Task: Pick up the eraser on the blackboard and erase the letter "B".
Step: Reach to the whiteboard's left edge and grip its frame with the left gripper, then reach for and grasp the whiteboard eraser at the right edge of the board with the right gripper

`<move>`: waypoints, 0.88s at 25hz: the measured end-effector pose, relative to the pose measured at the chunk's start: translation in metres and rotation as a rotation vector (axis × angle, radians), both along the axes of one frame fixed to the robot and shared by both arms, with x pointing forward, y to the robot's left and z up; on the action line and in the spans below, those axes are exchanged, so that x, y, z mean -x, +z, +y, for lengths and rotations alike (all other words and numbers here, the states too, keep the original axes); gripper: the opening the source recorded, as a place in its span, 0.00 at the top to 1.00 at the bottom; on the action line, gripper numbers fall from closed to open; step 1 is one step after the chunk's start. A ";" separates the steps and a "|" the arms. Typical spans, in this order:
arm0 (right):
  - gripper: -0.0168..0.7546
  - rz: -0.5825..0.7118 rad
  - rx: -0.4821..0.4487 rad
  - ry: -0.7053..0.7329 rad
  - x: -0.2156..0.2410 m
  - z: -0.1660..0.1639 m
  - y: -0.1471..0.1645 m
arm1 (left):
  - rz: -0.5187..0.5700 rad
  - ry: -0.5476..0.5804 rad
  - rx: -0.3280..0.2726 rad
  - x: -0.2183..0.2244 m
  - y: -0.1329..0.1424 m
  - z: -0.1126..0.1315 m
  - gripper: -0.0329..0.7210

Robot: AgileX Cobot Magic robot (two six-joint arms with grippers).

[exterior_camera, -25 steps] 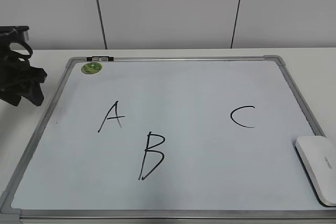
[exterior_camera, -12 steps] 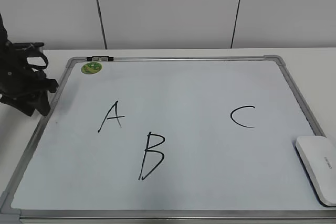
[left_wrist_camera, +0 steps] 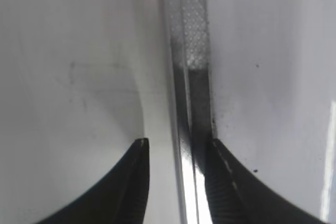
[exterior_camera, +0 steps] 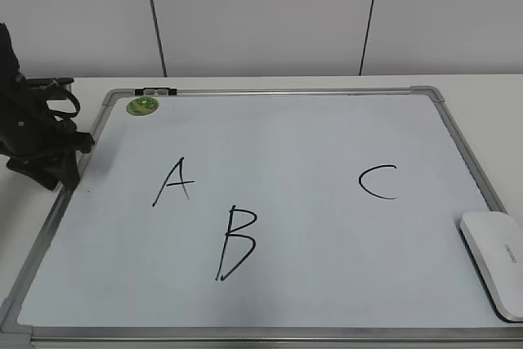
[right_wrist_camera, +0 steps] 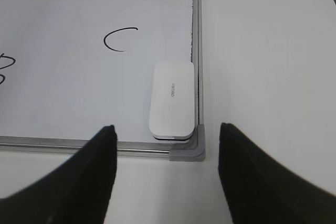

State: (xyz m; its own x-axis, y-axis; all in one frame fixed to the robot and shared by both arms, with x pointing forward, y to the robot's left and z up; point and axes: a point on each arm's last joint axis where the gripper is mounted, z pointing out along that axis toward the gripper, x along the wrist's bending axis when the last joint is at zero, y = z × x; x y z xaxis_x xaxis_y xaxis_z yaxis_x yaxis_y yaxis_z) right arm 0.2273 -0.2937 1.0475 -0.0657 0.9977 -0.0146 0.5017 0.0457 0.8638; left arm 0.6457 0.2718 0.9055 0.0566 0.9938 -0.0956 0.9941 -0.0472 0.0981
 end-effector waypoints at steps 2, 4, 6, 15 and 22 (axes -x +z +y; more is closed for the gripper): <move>0.36 0.000 0.000 0.000 0.000 0.000 0.000 | 0.011 -0.001 0.000 0.000 -0.002 0.000 0.67; 0.36 0.000 0.000 0.000 0.000 0.000 0.000 | 0.014 0.001 0.004 0.000 -0.002 0.000 0.74; 0.36 0.000 0.000 0.000 0.000 0.000 0.000 | 0.021 0.004 0.009 0.000 -0.003 -0.001 0.83; 0.36 0.000 0.000 0.000 0.000 0.000 0.000 | 0.029 0.023 0.020 -0.001 -0.003 -0.001 0.94; 0.36 0.000 0.000 0.000 0.000 0.000 0.000 | 0.029 0.023 0.020 -0.001 -0.003 -0.001 0.94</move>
State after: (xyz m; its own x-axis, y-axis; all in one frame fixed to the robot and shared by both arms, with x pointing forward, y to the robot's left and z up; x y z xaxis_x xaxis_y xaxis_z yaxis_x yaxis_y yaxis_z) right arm 0.2273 -0.2937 1.0475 -0.0657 0.9977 -0.0146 0.5017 0.0457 0.8638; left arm 0.6466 0.2708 0.9026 0.0307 0.9927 -0.1169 0.9973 -0.0226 0.0704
